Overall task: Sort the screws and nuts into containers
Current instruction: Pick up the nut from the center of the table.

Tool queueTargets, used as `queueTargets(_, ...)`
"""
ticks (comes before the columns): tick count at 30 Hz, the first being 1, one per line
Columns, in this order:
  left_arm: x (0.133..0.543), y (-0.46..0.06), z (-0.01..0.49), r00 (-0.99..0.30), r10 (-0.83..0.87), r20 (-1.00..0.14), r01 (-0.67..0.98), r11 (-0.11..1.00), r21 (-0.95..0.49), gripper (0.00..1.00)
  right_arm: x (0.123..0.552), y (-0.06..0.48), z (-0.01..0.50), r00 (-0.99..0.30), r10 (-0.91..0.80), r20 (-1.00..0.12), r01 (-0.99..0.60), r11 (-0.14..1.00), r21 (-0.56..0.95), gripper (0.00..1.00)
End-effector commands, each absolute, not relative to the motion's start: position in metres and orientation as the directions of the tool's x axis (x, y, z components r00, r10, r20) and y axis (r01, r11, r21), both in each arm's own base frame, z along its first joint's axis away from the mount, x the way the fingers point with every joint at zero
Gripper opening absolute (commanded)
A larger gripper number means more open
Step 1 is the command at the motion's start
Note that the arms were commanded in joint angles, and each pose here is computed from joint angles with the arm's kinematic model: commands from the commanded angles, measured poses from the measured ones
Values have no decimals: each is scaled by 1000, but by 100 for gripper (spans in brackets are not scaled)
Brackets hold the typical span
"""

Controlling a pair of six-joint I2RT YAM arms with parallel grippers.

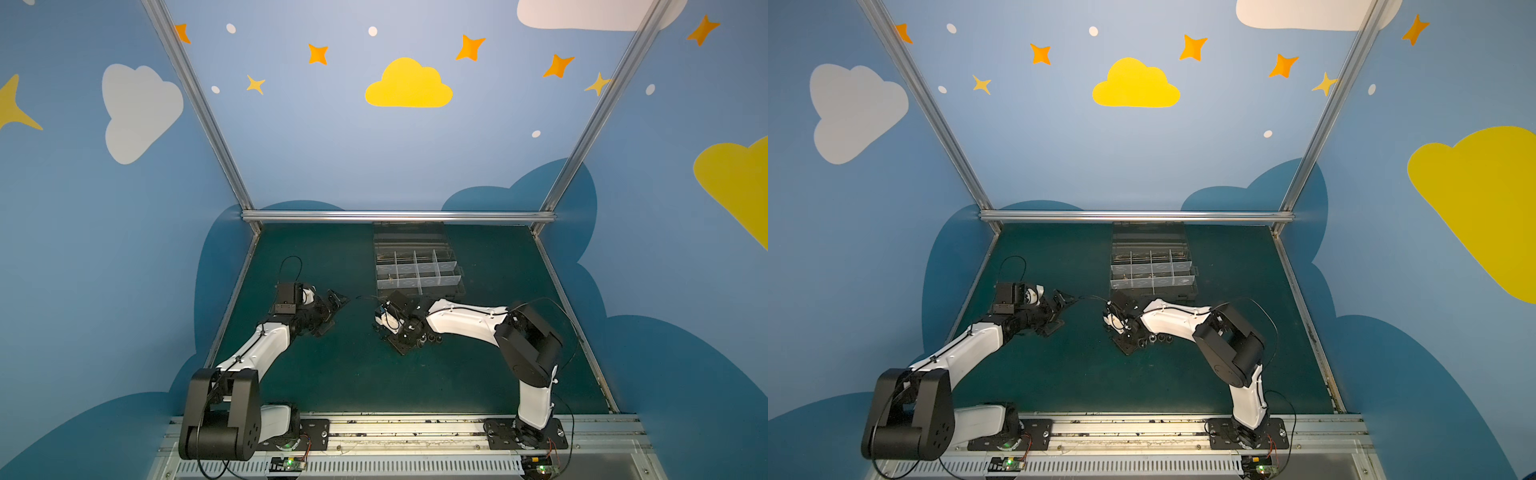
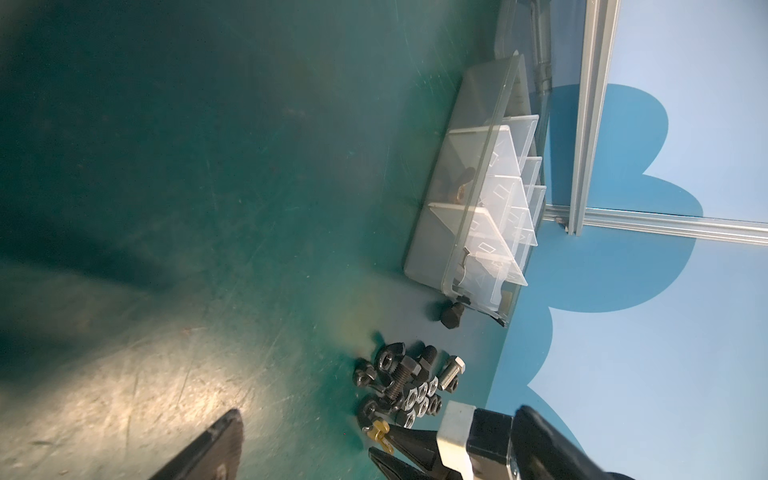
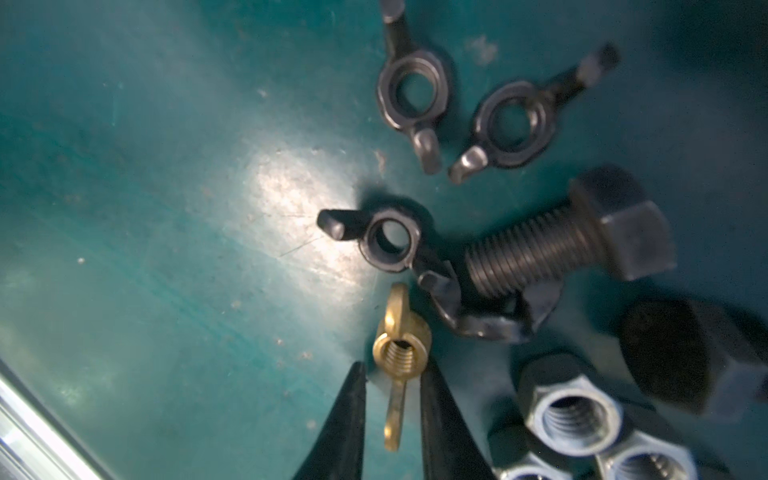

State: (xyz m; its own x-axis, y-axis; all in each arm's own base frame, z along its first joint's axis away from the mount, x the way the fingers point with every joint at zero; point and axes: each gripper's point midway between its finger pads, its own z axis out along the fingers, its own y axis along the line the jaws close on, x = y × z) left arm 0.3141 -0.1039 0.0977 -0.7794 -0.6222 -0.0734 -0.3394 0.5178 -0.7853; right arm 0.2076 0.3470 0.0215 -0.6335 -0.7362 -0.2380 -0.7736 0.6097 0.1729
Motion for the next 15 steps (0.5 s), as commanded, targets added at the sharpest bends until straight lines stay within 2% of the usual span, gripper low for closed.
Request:
queueTargets(1,314,-102,101,-778,-621,-95,-327,529,-783,100,212,350,18,-637,-734,-234,-771,614,172,19)
queueTargets(7,314,-103,102,-781,-617,-97,-319,528,-787,100,214,349,20,-642,-728,-240,-766,622,164,14)
queueTargets(13,313,-102,102,-781,-616,-99,-319,531,-785,100,216,348,25,-645,-720,-254,-763,627,160,0)
queueTargets(15,314,-102,102,-782,-615,-100,-318,532,-785,100,217,349,30,-642,-719,-265,-765,622,165,0)
